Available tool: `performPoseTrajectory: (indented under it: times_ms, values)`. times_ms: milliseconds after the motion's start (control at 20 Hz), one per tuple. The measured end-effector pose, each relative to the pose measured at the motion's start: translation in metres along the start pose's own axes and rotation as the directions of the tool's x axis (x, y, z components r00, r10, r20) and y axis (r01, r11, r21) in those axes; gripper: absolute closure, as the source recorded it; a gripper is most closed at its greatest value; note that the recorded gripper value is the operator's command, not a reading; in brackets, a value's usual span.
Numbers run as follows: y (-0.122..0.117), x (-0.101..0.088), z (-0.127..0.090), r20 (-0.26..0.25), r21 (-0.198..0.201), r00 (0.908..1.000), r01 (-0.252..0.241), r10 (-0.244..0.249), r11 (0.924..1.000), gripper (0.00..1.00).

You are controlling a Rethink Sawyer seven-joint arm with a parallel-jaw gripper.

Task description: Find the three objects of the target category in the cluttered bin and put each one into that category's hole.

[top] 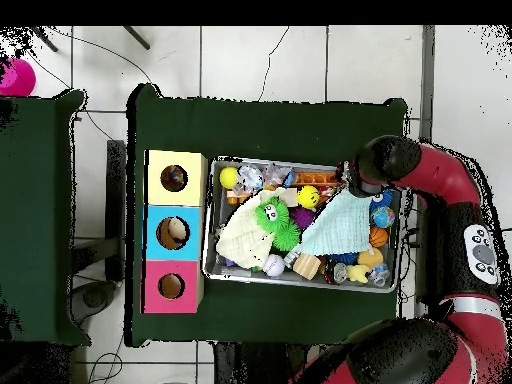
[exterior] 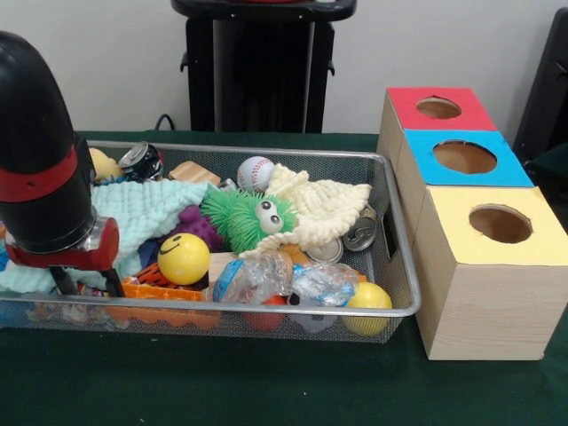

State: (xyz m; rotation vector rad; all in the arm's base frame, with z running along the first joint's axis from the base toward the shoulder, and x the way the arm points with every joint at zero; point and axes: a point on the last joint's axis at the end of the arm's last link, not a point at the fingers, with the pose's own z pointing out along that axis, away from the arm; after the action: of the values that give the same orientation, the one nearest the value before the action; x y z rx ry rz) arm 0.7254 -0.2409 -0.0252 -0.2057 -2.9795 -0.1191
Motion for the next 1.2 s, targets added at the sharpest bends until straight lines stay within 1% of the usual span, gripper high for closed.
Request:
performPoseTrajectory:
  times_ms: [200,500,650,700,800,850,1200]
  values:
    - [-0.004,0.000,-0.001,0.004,-0.009,1.0000,-0.008,0.008,0.9999,0.00]
    - [-0.023,0.003,-0.011,0.003,-0.032,0.9991,-0.043,0.043,0.9986,0.00]
    - [-0.034,0.007,-0.020,-0.010,-0.038,0.9982,-0.059,0.059,0.9975,0.00]
    - [-0.038,0.009,-0.027,-0.018,-0.040,0.9977,-0.066,0.065,0.9970,0.00]
    - [-0.042,0.011,-0.034,-0.024,-0.039,0.9974,-0.070,0.069,0.9968,0.00]
    - [-0.046,0.011,-0.040,-0.023,-0.037,0.9971,-0.073,0.072,0.9967,0.00]
    - [-0.059,0.011,-0.060,-0.003,-0.027,0.9962,-0.087,0.087,0.9959,0.00]
